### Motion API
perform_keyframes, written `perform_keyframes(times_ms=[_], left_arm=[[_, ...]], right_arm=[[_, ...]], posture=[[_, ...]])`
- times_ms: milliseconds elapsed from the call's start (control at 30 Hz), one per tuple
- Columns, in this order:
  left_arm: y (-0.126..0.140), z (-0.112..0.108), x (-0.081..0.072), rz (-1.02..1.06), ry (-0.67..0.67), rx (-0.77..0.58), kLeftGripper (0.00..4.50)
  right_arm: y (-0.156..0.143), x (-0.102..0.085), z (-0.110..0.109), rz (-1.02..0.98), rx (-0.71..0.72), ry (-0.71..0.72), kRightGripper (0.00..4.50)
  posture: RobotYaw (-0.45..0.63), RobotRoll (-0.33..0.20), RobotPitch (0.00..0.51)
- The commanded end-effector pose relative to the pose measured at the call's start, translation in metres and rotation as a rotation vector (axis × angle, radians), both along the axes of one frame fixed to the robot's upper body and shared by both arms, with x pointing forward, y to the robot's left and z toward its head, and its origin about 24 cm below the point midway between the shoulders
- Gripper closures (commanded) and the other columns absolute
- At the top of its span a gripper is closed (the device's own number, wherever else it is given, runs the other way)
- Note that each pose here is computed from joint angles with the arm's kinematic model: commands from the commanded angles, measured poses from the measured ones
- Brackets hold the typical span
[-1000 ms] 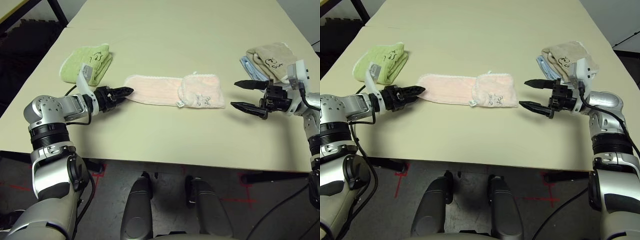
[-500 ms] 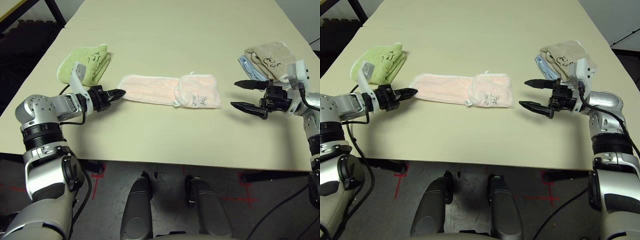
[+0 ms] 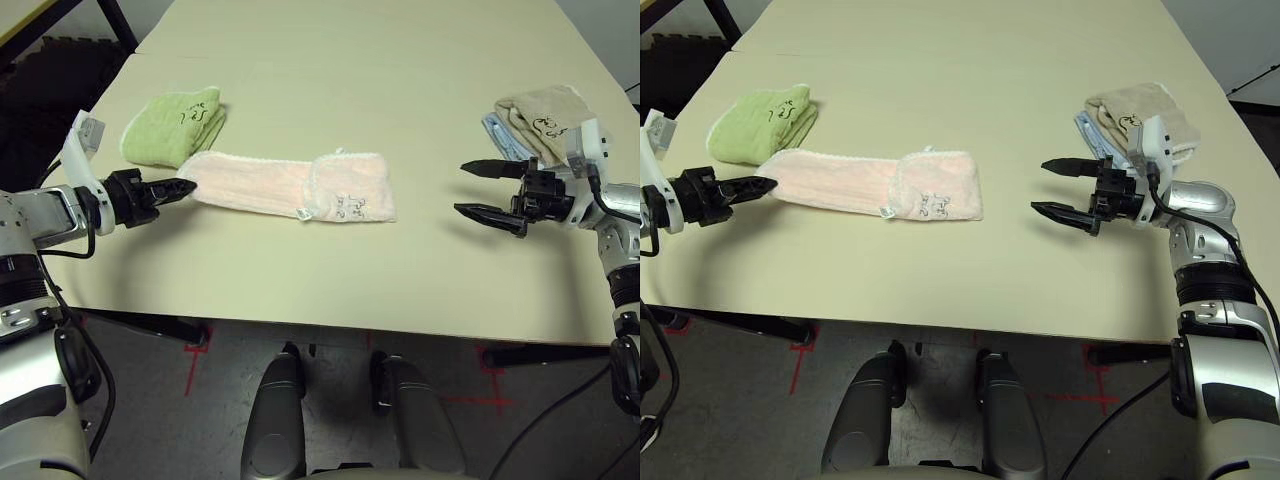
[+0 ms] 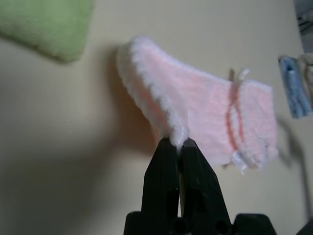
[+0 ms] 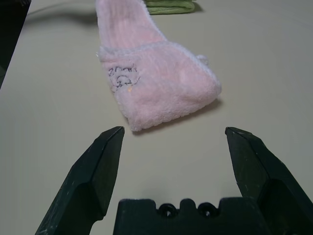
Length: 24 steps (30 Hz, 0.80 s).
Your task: Fold the towel and set it aside.
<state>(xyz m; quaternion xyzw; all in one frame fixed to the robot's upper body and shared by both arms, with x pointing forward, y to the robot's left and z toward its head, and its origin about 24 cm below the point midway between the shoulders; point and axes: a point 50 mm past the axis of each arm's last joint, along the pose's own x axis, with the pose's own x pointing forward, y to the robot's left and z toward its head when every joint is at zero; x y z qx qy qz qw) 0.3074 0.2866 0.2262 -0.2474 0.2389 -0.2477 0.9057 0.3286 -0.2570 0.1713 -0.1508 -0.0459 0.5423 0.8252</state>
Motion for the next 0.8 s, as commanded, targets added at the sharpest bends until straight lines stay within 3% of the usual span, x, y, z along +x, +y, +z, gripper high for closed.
perform_keyframes(times_ms=[33, 300, 500, 700, 800], left_arm=[[-0.027, 0.02, 0.001, -0.145, -0.068, -0.024, 4.47], [-0.094, 0.048, 0.002, -0.425, -0.165, -0.094, 4.47], [-0.113, 0.047, 0.002, -0.494, -0.168, -0.106, 4.47], [-0.123, 0.041, 0.005, -0.505, -0.16, -0.106, 4.47], [-0.144, 0.043, 0.007, -0.572, -0.174, -0.139, 4.47]], right_arm=[[0.0, 0.001, -0.002, -0.002, -0.012, 0.007, 0.0], [0.008, 0.008, -0.002, -0.007, -0.005, -0.004, 0.0], [0.024, 0.014, -0.001, 0.036, 0.007, -0.022, 0.0], [0.019, 0.018, 0.002, -0.014, 0.042, -0.022, 0.0], [0.017, 0.018, 0.004, -0.03, 0.054, -0.025, 0.0]], posture=[[0.06, 0.0, 0.178], [0.06, 0.0, 0.18], [0.04, 0.0, 0.179], [0.05, 0.0, 0.176], [0.05, 0.0, 0.175]])
